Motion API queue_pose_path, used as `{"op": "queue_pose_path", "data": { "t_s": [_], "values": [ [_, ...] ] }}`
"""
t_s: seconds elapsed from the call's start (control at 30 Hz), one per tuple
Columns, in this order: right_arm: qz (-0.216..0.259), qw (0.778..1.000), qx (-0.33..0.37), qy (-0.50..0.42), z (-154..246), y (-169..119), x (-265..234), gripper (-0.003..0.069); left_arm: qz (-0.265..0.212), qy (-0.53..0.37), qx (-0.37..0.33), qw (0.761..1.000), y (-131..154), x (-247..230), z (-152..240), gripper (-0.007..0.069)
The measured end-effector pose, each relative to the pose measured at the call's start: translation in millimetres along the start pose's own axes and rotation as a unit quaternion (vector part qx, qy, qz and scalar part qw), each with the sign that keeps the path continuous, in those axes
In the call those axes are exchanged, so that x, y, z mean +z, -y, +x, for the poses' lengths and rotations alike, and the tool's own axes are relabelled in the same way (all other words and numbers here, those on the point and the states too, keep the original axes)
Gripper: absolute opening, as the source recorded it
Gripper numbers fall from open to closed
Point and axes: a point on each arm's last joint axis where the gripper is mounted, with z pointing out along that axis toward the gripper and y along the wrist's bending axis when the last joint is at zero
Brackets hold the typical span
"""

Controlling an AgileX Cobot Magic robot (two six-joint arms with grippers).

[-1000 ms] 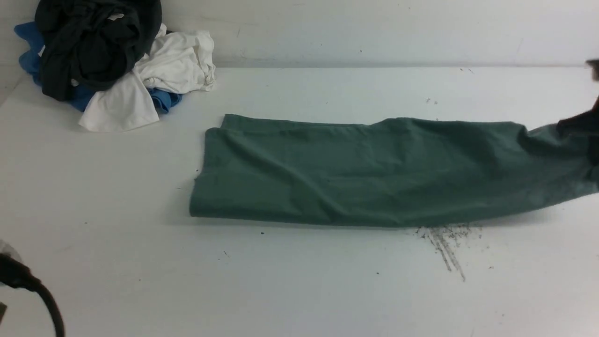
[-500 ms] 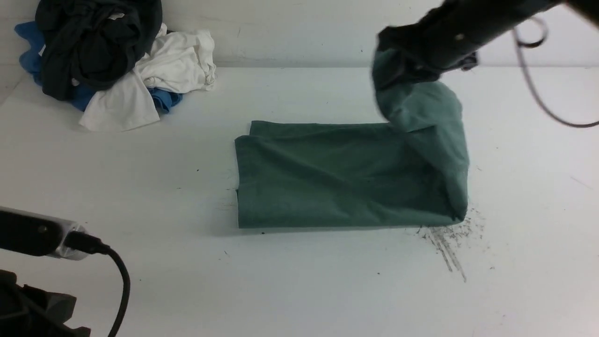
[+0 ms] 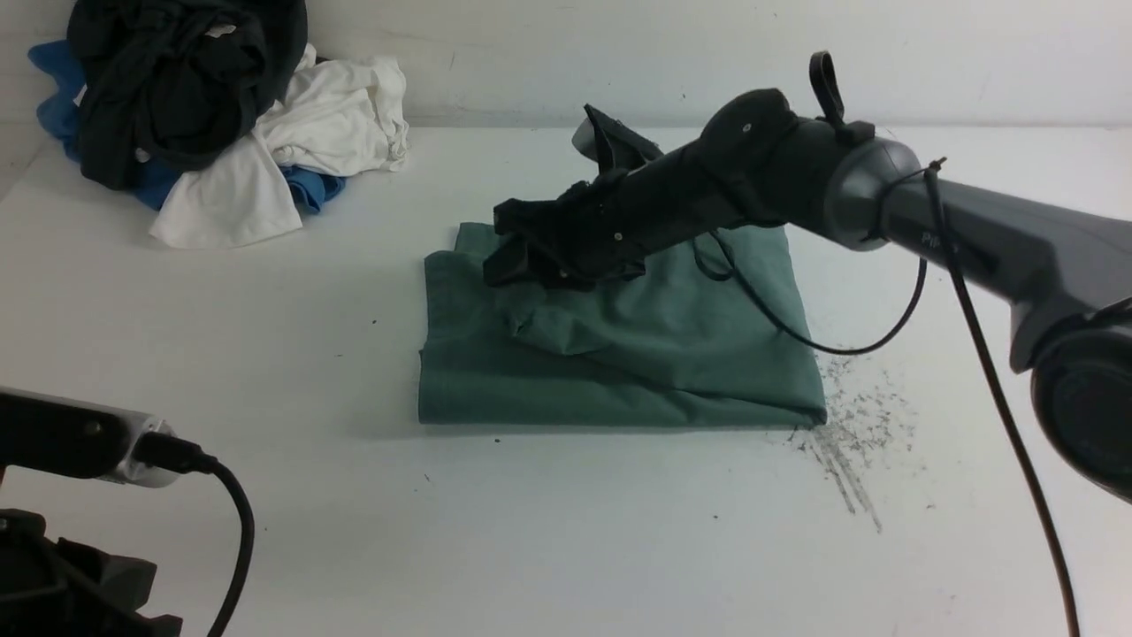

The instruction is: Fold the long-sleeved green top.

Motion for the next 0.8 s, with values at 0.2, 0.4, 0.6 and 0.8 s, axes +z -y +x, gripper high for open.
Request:
{"op": "queue_pose_path", "data": {
  "t_s": [0.2, 0.4, 0.6, 0.8],
  "values": [
    [-0.036, 0.998, -0.047, 0.013, -6.7, -18.0, -12.0, 0.0334, 0.0, 0.004, 0.001, 1.0, -0.1, 0.0, -0.7, -0.0007],
    [0.02, 0.985, -0.166, -0.033, -11.6, -35.5, -50.6, 0.0283, -0.001, 0.004, 0.005, 1.0, -0.1, 0.0, -0.8, -0.0007],
    [0.19, 0.944, -0.24, -0.122, -12.7, -11.9, -91.7, 0.0132, 0.018, -0.02, -0.01, 1.0, 2.8, 4.2, -7.2, -0.0007],
    [0.294, 0.927, -0.198, -0.126, -25.0, 35.0, -125.2, -0.0002, 0.089, -0.024, -0.036, 0.995, 14.0, 22.5, -65.4, -0.0007]
  ]
}}
